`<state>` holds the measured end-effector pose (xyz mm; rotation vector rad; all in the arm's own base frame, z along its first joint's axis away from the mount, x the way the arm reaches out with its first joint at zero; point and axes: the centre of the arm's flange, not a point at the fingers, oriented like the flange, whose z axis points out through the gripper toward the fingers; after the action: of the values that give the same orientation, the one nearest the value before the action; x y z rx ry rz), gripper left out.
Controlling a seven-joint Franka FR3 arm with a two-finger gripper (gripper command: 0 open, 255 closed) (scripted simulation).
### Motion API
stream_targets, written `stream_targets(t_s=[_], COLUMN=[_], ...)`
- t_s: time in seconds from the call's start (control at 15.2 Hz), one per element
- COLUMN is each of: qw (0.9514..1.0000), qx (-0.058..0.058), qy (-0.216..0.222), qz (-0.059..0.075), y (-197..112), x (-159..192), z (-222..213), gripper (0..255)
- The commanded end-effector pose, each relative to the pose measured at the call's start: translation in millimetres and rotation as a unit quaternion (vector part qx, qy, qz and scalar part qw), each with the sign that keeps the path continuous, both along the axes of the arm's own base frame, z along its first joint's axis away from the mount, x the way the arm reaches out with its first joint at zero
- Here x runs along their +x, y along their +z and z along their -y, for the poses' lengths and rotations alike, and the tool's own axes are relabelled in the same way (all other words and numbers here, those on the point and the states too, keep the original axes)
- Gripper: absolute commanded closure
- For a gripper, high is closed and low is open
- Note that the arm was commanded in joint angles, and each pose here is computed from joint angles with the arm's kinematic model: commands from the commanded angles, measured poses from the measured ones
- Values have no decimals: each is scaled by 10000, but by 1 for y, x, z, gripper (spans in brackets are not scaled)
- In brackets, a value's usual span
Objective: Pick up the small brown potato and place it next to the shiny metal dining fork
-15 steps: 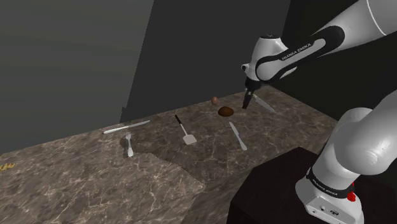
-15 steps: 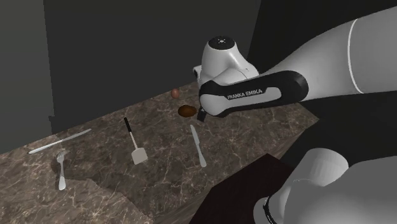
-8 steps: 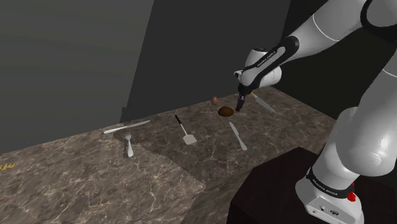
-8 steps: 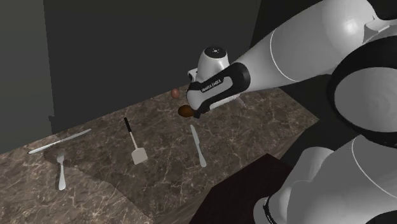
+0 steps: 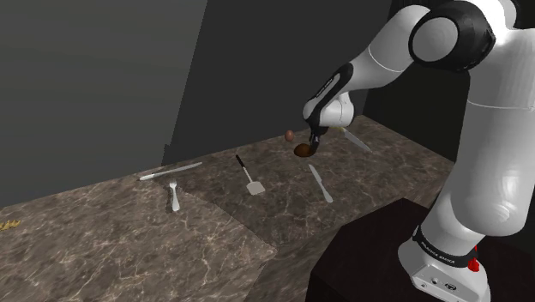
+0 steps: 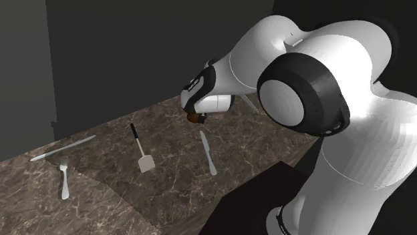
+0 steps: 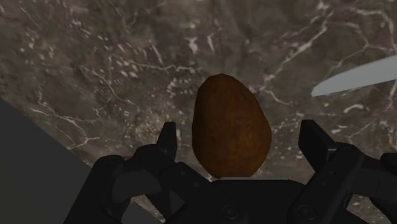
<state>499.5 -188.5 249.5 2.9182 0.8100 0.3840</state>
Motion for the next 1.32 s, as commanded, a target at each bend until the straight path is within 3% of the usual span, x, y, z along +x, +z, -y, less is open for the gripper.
stream_targets(t_s=[0.0,0.26,0.79,0.86,1.25], qw=[10000,10000,10000,10000,10000], qx=[1,1,1,1,1], qy=[14,14,15,15,15], qz=[8,8,8,8,8], y=[-9,-33,-33,-33,-33], x=[4,10,10,10,10], z=[2,2,2,2,2], gripper=[0,0,0,255,255])
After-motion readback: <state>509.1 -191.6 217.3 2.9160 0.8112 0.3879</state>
